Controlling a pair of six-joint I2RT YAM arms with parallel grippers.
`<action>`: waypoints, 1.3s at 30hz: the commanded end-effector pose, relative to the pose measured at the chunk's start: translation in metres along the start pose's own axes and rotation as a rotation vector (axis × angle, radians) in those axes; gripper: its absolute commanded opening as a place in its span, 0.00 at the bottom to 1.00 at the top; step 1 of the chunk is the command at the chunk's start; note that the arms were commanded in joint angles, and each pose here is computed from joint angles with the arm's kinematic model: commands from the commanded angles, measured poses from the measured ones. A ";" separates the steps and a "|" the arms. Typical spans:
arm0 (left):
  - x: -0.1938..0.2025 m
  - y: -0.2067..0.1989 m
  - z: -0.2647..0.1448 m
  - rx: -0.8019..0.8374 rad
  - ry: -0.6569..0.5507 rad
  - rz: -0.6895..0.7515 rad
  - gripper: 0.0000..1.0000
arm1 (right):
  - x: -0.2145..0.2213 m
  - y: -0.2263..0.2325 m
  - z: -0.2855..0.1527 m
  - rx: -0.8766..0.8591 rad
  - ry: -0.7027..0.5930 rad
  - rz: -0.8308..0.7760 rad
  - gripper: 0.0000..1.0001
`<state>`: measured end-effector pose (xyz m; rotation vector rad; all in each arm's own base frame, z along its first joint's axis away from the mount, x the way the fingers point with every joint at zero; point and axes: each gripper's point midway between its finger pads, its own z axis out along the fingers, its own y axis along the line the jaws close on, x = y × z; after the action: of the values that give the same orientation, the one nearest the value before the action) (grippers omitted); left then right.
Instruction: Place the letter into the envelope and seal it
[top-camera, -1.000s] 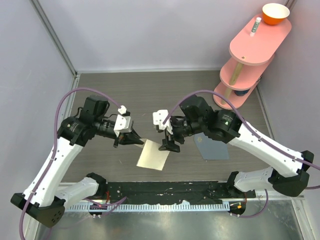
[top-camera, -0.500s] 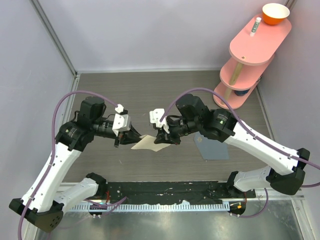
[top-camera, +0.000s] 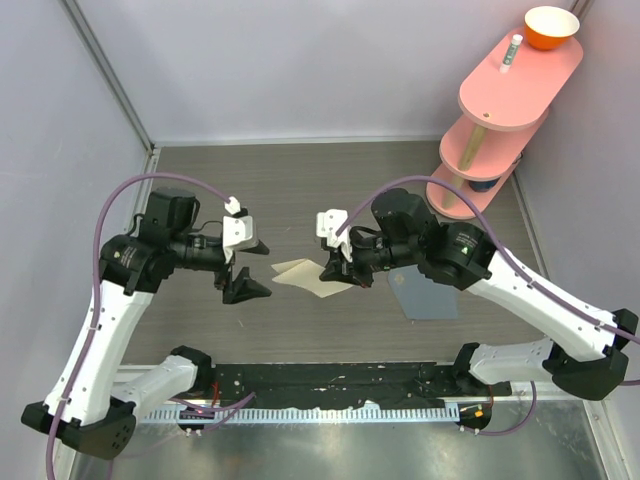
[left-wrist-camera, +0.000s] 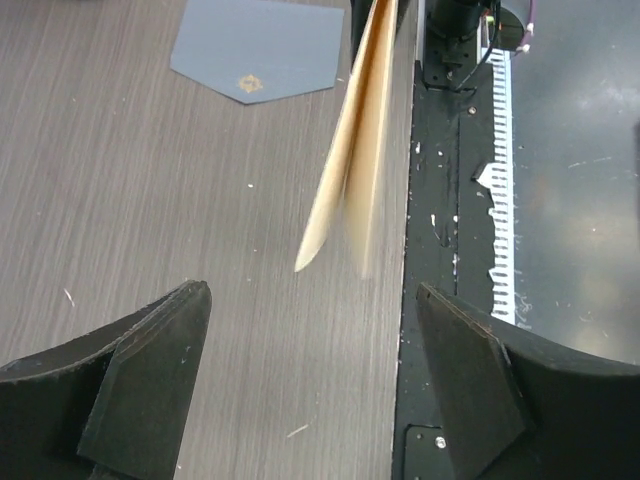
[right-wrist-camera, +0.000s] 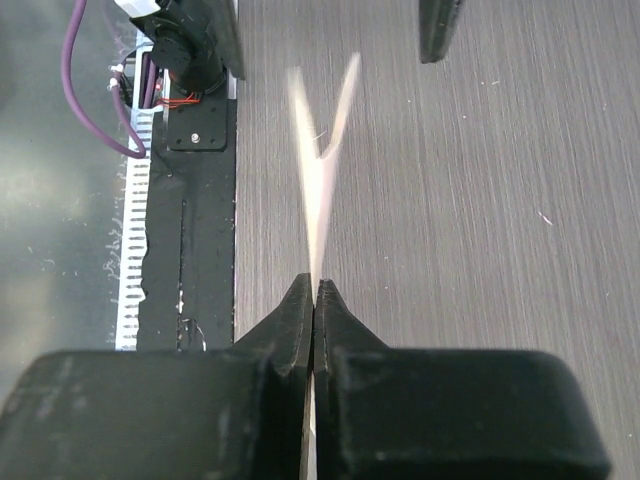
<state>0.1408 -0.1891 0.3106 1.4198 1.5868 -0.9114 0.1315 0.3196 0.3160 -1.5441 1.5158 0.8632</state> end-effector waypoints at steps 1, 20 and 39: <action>-0.004 -0.006 -0.007 -0.014 0.007 -0.022 0.89 | -0.006 -0.004 -0.001 0.031 -0.027 0.069 0.01; -0.016 -0.005 0.032 0.040 -0.079 -0.067 0.21 | -0.026 -0.001 0.015 -0.049 -0.068 0.122 0.08; -0.018 -0.031 0.026 0.219 -0.121 -0.157 0.03 | 0.031 0.023 0.003 -0.124 0.087 0.157 0.01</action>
<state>0.1180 -0.2226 0.2953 1.3705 1.6512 -1.2370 0.1204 0.3170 0.2750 -1.5845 1.7313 0.9799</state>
